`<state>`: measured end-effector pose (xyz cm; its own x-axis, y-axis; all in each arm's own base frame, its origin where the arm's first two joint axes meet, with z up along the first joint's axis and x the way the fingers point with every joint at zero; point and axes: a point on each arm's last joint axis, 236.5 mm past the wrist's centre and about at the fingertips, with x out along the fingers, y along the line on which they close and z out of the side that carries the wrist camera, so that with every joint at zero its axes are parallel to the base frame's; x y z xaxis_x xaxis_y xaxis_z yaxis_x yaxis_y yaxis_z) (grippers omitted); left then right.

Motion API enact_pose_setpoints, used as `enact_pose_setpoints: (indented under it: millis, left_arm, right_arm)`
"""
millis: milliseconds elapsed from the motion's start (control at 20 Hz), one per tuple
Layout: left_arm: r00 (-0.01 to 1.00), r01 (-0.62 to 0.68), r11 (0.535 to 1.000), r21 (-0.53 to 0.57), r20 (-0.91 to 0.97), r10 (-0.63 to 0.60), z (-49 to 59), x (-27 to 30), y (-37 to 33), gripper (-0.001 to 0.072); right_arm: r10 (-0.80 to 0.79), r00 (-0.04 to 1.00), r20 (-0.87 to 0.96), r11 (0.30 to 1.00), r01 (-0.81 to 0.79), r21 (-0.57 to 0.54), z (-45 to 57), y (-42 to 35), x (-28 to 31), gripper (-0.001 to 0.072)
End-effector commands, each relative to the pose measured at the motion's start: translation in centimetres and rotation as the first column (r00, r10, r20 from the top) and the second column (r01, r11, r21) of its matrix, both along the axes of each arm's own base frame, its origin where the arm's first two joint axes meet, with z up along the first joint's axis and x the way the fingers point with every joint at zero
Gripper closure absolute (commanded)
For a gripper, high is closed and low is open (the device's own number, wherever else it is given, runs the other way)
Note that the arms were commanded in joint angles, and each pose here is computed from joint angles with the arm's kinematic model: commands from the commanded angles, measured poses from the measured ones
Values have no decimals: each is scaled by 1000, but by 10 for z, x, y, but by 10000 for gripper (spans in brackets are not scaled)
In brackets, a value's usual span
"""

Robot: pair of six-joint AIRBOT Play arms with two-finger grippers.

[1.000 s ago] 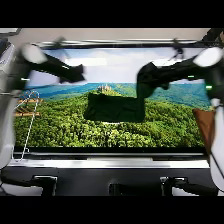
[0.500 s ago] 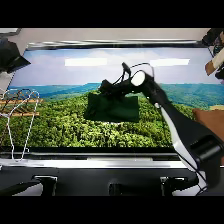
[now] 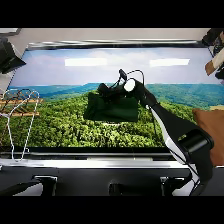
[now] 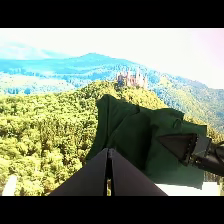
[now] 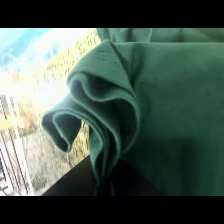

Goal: Fold the clothes and pants, and hang the long-sleeved shirts on hangers.

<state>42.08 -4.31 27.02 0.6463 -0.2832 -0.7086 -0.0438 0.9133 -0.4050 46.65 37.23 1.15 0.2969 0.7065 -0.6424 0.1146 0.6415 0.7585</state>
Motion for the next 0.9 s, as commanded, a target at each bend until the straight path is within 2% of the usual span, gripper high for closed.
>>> enact_pose_setpoints:
  millis: [0, 100, 150, 200, 250, 300, 350, 550, 700, 850]
  left_arm:
    - [1000, -1, 1000, 1, -1, 1, 0, 0, 1, 690]
    - [1000, -1, 1000, 1, -1, 1, 0, 0, 1, 690]
    - [1000, -1, 1000, 1, -2, 1, 0, 0, 1, 690]
    - [1000, -1, 1000, 1, -2, 1, 0, 0, 1, 690]
    - [1000, -1, 1000, 1, -2, 1, 0, 0, 1, 690]
    - [1000, -1, 1000, 1, -2, 1, 0, 0, 1, 690]
    - [1000, -1, 1000, 1, -2, 1, 0, 0, 1, 690]
    - [1000, -1, 1000, 1, -2, 1, 0, 0, 1, 690]
    - [1000, -1, 1000, 0, -2, 1, 0, 0, 1, 690]
    - [1000, -1, 1000, 0, -1, 1, 0, 0, 1, 690]
  right_arm:
    - [-31, 999, 11, 999, 31, 6, -5, 0, 9, 683]
    - [-28, 1000, -4, 1000, 28, 2, -11, 1, 7, 681]
    - [-27, 1000, -13, 1000, 27, 7, -13, 2, 6, 629]
    - [-28, 999, -19, 1000, 28, 13, -13, 3, 6, 458]
    - [-27, 999, -22, 999, 27, 23, -11, 4, 5, 244]
    - [-13, 1000, -14, 999, 13, 43, -6, 8, 4, 124]
    - [2, 1000, -1, 997, -1, 72, 2, 13, 3, 99]
    - [16, 996, 92, 992, -27, 123, 53, 1, 7, 95]
    - [59, 994, 89, 998, -61, 18, 63, -76, 12, 95]
    - [53, 999, 1, 995, -53, -85, 43, -181, 15, 96]
